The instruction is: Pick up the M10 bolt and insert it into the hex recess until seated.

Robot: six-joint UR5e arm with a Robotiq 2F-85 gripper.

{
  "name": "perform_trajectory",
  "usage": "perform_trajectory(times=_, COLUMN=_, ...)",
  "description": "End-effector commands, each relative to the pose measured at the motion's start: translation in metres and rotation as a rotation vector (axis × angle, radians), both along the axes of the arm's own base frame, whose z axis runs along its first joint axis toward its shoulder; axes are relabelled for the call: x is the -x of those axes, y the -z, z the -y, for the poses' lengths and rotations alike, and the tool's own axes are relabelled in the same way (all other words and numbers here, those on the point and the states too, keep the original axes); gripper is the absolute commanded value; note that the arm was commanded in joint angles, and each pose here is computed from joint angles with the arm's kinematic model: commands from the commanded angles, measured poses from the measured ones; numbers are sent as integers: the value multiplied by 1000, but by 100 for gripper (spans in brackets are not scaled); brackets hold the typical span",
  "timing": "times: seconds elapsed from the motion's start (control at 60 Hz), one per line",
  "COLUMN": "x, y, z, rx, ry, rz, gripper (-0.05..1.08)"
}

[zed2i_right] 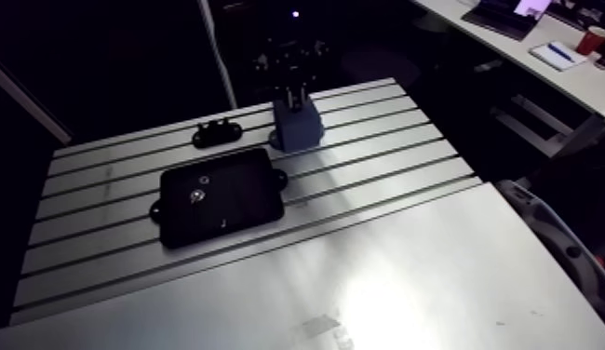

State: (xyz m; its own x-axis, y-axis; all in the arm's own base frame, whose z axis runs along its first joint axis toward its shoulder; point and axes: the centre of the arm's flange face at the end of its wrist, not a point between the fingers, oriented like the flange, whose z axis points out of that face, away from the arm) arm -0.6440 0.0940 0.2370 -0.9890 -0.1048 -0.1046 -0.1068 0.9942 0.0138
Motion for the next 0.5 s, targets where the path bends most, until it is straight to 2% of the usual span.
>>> perform_trajectory(times=0.017, x=-2, y=1, z=1, rx=8, ry=-52, rz=7, gripper=71)
perform_trajectory(times=0.5, x=-2, y=-2, z=1, rx=13, ry=-117, rz=4, gripper=71)
